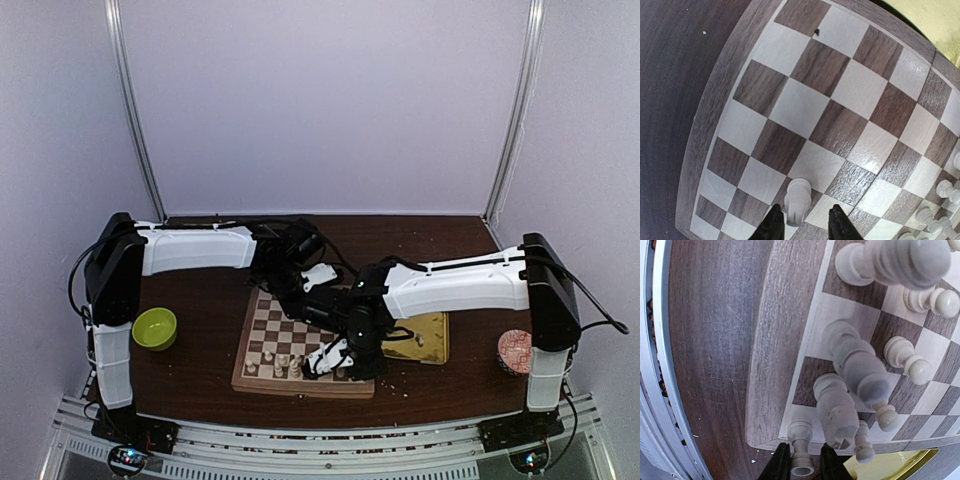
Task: Set up the chess pieces on the board
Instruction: Place the rook at h1, then pick up the knight from the chessboard.
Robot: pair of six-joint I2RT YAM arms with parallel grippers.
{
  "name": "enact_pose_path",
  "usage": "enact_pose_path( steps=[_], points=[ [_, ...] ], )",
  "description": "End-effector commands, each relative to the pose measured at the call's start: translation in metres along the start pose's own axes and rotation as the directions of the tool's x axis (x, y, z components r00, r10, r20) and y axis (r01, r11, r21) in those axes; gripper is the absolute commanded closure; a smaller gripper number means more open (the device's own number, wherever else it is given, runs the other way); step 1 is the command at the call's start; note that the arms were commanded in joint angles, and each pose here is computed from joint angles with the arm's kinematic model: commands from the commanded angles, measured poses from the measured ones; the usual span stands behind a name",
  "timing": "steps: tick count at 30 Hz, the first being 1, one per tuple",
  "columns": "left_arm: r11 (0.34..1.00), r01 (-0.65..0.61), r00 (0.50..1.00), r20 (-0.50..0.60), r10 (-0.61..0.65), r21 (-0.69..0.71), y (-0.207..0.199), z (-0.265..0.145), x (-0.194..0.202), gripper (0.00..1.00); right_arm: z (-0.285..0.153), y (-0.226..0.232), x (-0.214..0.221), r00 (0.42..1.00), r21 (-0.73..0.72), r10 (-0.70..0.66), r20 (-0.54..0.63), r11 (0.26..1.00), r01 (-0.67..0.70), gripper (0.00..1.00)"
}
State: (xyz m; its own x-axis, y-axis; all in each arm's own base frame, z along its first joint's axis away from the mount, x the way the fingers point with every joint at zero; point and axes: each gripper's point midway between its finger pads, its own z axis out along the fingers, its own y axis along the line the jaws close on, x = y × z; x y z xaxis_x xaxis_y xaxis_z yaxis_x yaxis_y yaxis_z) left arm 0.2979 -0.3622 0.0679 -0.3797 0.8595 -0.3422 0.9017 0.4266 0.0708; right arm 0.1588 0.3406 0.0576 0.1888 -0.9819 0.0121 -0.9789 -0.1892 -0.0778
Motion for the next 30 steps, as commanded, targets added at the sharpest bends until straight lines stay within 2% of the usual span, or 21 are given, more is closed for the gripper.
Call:
enact_pose_path(
  steps=[1, 14, 19, 22, 30],
  points=[
    [1.0, -0.005, 0.999, 0.032, 0.006, -0.005, 0.0, -0.009, -0.011, 0.69, -0.007, -0.007, -0.006, 1.0, 0.039, 0.008, 0.022, 0.999, -0.009, 0.79],
    [1.0, -0.009, 0.999, 0.032, 0.009, -0.001, -0.001, -0.009, -0.011, 0.69, -0.01, -0.011, -0.009, 0.999, 0.057, 0.016, 0.044, 0.998, -0.018, 0.8],
    [1.0, -0.013, 0.999, 0.031, 0.013, -0.001, -0.001, -0.008, -0.011, 0.69, -0.027, -0.006, -0.007, 0.997, 0.049, 0.014, 0.071, 0.999, -0.017, 0.79],
    [1.0, -0.018, 0.999, 0.031, 0.017, 0.008, -0.003, -0.009, -0.011, 0.69, -0.048, -0.005, 0.001, 0.993, 0.042, 0.03, 0.115, 0.999, -0.035, 0.78],
    [0.999, -0.032, 0.999, 0.043, 0.031, 0.029, -0.007, -0.01, -0.013, 0.66, -0.085, -0.01, 0.043, 0.94, -0.131, 0.191, 0.282, 0.979, -0.16, 0.76]
  ],
)
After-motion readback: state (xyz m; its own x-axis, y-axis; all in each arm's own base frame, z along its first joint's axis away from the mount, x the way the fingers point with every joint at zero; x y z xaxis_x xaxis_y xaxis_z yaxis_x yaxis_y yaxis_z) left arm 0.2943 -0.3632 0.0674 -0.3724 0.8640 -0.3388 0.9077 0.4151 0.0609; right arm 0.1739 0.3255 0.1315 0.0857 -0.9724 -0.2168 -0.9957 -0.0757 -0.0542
